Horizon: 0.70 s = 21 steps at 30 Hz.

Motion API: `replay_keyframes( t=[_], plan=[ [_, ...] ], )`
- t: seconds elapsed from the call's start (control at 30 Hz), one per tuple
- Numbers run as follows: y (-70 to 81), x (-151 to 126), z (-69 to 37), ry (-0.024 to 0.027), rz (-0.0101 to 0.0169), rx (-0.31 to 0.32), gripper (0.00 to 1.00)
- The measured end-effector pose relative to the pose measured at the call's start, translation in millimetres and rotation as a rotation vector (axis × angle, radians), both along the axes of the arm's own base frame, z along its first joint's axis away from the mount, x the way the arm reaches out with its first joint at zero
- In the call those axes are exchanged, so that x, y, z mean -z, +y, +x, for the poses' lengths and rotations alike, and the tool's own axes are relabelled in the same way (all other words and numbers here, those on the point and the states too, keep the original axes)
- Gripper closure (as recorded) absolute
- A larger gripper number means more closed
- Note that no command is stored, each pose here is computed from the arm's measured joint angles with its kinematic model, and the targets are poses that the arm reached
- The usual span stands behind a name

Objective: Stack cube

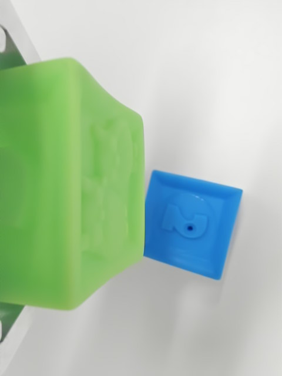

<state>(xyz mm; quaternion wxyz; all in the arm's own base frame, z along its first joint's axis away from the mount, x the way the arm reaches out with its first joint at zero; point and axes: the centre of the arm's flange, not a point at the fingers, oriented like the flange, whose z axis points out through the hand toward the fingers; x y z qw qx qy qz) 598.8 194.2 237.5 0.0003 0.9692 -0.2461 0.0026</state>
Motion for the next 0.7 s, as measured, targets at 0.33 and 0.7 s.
replay_keyframes(
  t=[0.33, 0.7],
  plan=[
    [-3.0, -7.2, 19.7, 0.0007, 0.0004, 0.062, 1.00],
    [-5.9, -14.3, 38.5, 0.0007, 0.0009, 0.122, 1.00]
  ],
)
